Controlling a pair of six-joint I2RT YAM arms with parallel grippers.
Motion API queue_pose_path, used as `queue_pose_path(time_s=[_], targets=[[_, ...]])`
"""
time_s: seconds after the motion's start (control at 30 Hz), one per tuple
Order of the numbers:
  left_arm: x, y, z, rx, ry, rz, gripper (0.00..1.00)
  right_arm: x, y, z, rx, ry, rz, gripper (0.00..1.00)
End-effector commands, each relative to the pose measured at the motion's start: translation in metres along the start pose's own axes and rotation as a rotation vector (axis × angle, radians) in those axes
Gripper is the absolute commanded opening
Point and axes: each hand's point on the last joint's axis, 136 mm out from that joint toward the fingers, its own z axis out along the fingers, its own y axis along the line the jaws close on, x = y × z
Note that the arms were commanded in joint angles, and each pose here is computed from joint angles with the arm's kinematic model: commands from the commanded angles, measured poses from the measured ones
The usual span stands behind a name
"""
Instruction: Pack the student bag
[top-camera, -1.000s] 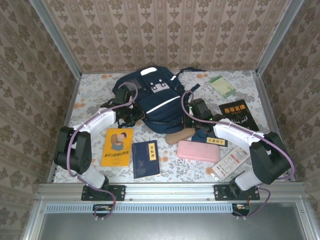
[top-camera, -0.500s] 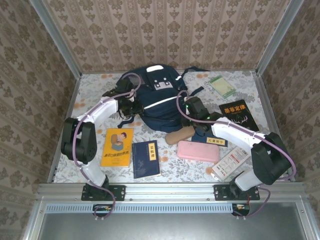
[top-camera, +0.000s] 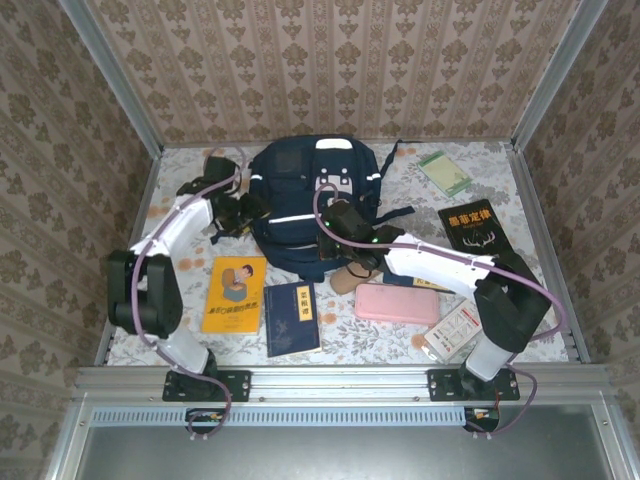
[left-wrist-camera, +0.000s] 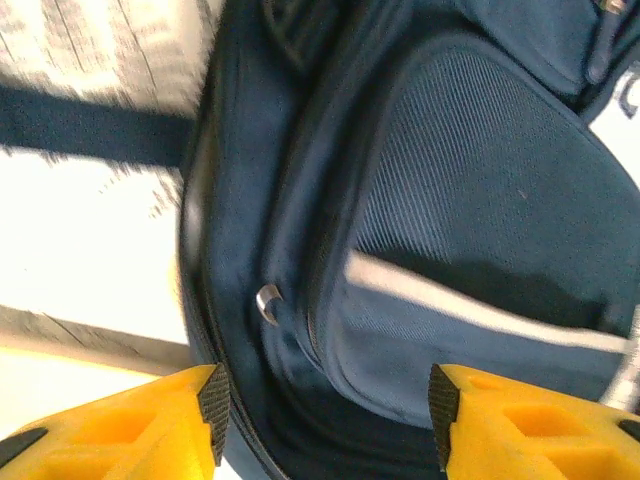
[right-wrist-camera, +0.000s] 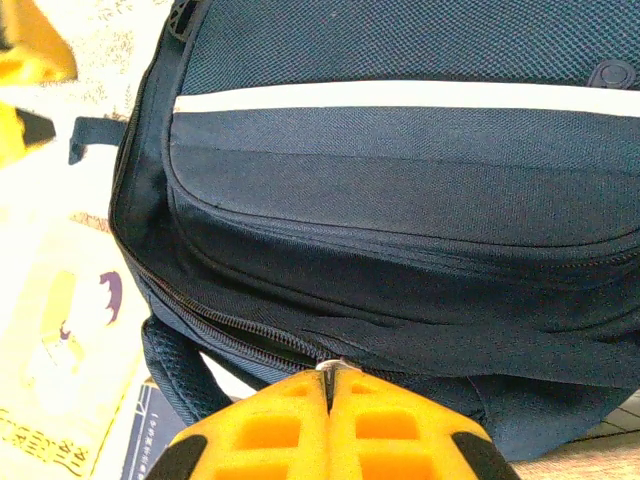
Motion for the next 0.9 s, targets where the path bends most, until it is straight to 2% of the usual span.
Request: queue_pose_path(time_s=[0.0, 0.23, 0.57, 0.73, 0.87], targets=[[0.042, -0.002, -0.002, 0.086, 0.121, -0.237, 0.59, -0.030, 0.025, -0.001, -0.056, -0.101, 0.077, 0.00], [0.066, 0.000, 0.007, 0.071, 0.182, -0.350, 0.62, -0.020, 0.036, 0.006, -0.067, -0.087, 0.051, 0.00], [0.071, -0.001, 0.034, 0.042, 0.219, -0.370, 0.59, -0.014, 0.037, 0.006, -0.068, -0.089, 0.034, 0.00], [0.071, 0.002, 0.045, 0.031, 0.222, -0.361, 0.50, -0.009, 0.036, 0.011, -0.064, -0.079, 0.024, 0.00], [0.068, 0.003, 0.050, 0.037, 0.212, -0.360, 0.31, -0.003, 0.031, 0.015, -0.048, -0.070, 0.006, 0.00]])
